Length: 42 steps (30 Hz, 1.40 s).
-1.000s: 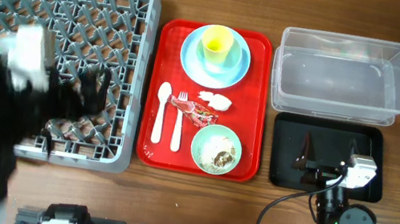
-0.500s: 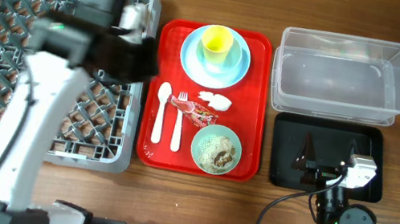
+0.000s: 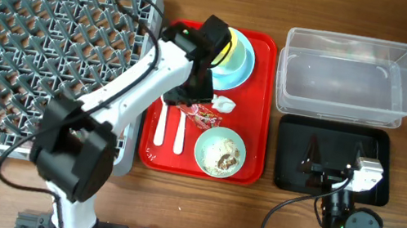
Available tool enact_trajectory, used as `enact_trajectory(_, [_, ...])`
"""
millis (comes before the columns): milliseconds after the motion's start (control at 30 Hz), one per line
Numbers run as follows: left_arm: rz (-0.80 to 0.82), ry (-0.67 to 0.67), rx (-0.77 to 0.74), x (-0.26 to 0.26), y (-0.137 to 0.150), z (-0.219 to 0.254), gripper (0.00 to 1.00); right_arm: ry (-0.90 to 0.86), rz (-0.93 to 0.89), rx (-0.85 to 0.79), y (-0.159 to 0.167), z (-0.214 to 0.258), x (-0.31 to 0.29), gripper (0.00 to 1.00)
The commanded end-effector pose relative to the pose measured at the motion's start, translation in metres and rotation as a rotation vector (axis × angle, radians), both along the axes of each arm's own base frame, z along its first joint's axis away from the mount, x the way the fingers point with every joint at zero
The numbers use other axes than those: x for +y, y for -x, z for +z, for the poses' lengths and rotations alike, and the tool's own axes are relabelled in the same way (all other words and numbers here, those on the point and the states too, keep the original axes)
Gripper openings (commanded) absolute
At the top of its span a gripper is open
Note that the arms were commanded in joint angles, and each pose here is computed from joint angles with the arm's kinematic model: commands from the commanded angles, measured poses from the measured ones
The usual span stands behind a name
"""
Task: Sort waste into correct bins and load items into the dishwasher rack
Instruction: 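Lower the left gripper and grasp the white plastic spoon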
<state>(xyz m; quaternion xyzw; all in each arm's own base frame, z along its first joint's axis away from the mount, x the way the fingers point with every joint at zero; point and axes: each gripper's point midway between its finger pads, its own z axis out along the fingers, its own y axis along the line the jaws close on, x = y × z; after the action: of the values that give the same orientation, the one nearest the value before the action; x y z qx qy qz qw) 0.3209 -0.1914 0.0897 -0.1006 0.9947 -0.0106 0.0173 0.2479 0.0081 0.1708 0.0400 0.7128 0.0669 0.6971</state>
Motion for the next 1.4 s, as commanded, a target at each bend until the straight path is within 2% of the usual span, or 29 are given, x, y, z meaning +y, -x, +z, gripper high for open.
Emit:
enact_trajectory(0, [0.089, -0.033, -0.004, 0.002, -0.008, -0.012, 0.53, 0.018, 0.014, -0.005, 0.0, 0.001, 0.003, 1.0])
enact_trajectory(233, [0.228, -0.087, -0.051, 0.015, -0.012, -0.042, 0.52, 0.018, 0.014, -0.005, 0.0, 0.001, 0.003, 1.0])
enact_trajectory(500, [0.239, -0.081, -0.077, 0.018, -0.012, -0.066, 0.54, 0.018, 0.014, -0.005, 0.0, 0.001, 0.003, 1.0])
enact_trajectory(633, [0.193, -0.152, -0.14, 0.034, -0.024, -0.053, 0.57, 0.018, 0.014, -0.005, 0.0, 0.001, 0.003, 1.0])
enact_trajectory(767, [0.167, -0.134, -0.185, 0.042, -0.028, -0.002, 0.57, 0.018, 0.014, -0.005, 0.0, 0.001, 0.003, 1.0])
enact_trajectory(833, [0.174, -0.125, -0.198, 0.048, -0.021, 0.017, 0.48, 0.018, 0.014, -0.005, 0.0, 0.001, 0.003, 1.0])
enact_trajectory(933, [0.168, -0.141, -0.13, 0.054, 0.0, 0.022, 0.08, 0.018, 0.014, -0.005, 0.0, 0.001, 0.003, 1.0])
enact_trajectory(967, [0.164, -0.14, -0.105, 0.053, 0.005, 0.018, 0.04, 0.018, 0.014, -0.005, 0.0, 0.001, 0.003, 1.0])
enact_trajectory(1100, [0.126, -0.133, -0.004, 0.043, 0.029, -0.017, 0.04, 0.018, 0.014, -0.005, 0.0, 0.001, 0.003, 1.0])
enact_trajectory(1300, [0.123, -0.144, 0.017, 0.042, 0.046, -0.052, 0.04, 0.018, 0.014, -0.005, 0.0, 0.001, 0.003, 1.0])
enact_trajectory(1367, [0.123, -0.147, 0.021, 0.044, 0.049, -0.058, 0.08, 0.018, 0.014, -0.005, 0.0, 0.001, 0.003, 1.0])
